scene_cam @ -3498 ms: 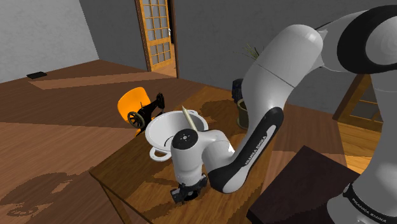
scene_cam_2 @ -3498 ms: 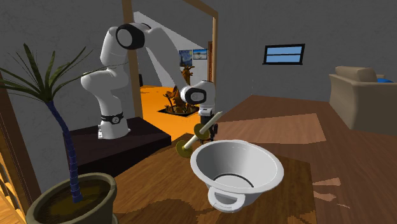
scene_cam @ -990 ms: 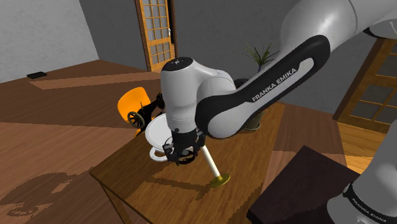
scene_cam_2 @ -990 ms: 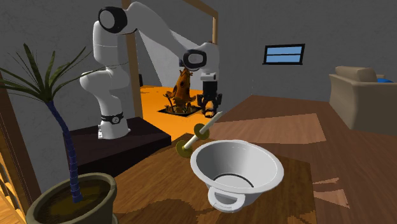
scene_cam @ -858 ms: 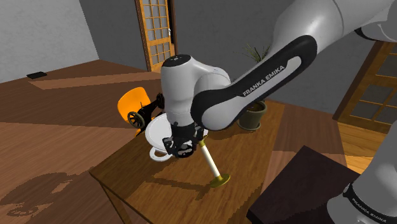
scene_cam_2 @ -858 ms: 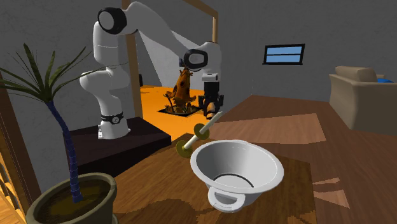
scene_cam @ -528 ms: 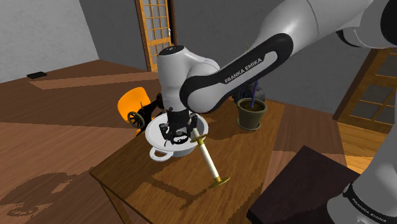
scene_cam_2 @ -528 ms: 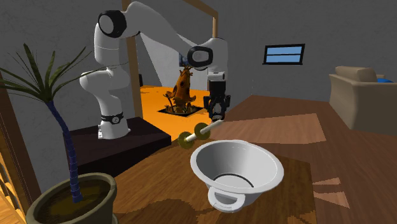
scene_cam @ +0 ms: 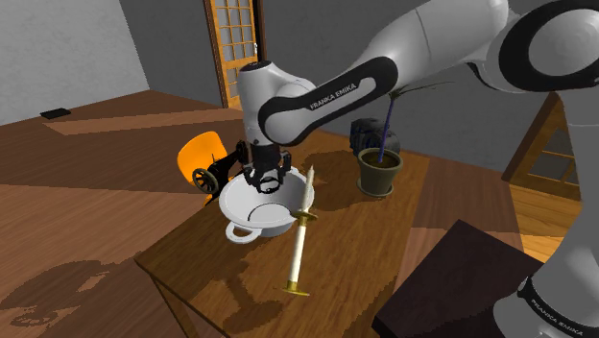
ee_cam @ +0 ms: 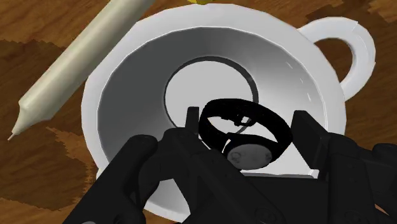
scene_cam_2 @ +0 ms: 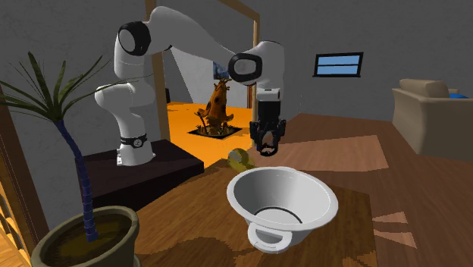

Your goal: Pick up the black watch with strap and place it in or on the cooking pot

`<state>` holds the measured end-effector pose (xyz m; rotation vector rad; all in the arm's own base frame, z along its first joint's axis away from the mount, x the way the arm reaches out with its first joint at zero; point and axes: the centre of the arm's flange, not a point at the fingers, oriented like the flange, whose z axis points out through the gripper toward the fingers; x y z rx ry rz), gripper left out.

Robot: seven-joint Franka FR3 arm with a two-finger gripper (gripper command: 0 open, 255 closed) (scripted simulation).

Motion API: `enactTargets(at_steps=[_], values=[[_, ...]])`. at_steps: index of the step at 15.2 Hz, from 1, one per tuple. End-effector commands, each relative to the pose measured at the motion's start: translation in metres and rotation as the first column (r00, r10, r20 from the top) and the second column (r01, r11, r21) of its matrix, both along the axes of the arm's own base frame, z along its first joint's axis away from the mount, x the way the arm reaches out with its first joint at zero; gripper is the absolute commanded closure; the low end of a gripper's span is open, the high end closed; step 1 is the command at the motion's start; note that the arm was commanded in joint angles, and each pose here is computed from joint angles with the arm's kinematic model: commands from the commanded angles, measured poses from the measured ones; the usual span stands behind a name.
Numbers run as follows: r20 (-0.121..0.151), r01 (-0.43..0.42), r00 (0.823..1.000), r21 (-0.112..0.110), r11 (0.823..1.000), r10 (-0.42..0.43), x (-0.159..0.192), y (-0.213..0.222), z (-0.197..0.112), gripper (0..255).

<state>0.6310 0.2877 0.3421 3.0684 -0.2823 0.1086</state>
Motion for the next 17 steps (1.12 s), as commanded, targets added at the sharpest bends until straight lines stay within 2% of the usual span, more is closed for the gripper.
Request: enactTargets(at_steps=[1, 6, 17], values=[[0.000, -0.001, 1.000, -0.001, 1.000, 0.001, 0.025, -0.012, 0.001, 255], [0.000, -0.001, 1.000, -0.001, 1.000, 0.001, 0.084, -0.041, 0.003, 255], [0.000, -0.001, 1.000, -0.001, 1.000, 0.001, 0.085, -0.041, -0.050, 255]])
